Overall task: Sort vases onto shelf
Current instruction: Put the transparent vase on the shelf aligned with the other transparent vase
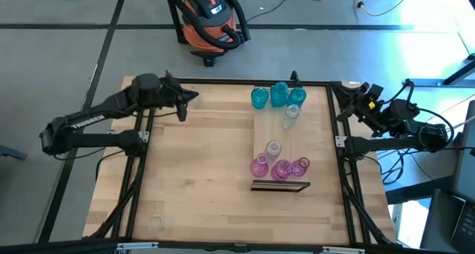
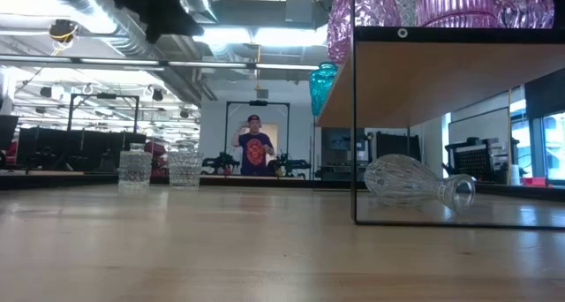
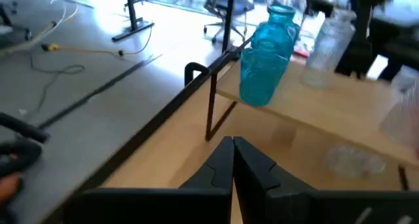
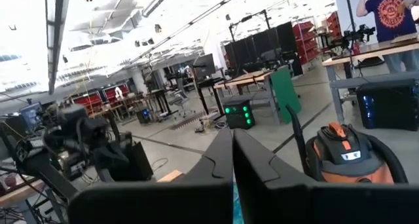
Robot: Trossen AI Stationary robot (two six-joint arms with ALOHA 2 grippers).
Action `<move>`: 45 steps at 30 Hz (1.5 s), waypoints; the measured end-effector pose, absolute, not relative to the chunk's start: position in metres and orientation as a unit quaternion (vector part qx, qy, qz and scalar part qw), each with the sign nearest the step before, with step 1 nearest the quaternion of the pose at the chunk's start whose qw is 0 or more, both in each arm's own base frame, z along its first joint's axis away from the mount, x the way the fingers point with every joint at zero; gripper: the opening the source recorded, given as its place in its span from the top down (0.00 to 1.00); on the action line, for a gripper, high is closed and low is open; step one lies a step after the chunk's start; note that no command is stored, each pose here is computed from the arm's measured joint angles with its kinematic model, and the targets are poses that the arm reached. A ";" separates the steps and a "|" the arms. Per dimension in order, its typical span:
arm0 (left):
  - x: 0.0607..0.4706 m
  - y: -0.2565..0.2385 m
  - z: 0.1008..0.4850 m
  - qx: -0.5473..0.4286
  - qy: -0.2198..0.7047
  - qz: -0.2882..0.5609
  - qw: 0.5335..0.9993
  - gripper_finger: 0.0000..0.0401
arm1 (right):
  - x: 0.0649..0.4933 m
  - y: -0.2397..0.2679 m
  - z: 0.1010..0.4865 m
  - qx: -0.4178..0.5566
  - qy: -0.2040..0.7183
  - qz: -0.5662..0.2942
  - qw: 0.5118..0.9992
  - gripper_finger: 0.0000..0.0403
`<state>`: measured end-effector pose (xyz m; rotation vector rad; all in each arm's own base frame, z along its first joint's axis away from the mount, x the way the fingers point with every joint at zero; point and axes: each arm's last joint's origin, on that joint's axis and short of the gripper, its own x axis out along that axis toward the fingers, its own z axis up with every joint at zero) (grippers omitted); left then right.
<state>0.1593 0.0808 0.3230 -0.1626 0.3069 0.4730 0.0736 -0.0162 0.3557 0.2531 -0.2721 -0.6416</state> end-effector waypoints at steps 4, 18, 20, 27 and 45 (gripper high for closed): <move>0.158 0.087 0.337 -0.052 0.166 0.239 0.955 1.00 | 0.074 -0.017 0.354 0.117 -0.122 -0.324 0.931 1.00; 0.156 0.094 0.342 -0.099 0.124 0.280 0.947 1.00 | 0.073 -0.017 0.353 0.115 -0.120 -0.333 0.928 1.00; 0.156 0.094 0.343 -0.099 0.122 0.280 0.947 1.00 | 0.073 -0.017 0.354 0.115 -0.120 -0.333 0.928 1.00; 0.156 0.094 0.343 -0.133 0.111 0.284 0.943 1.00 | 0.073 -0.017 0.354 0.115 -0.120 -0.333 0.928 1.00; 0.156 0.094 0.343 -0.141 0.110 0.285 0.942 1.00 | 0.073 -0.017 0.354 0.115 -0.120 -0.333 0.928 1.00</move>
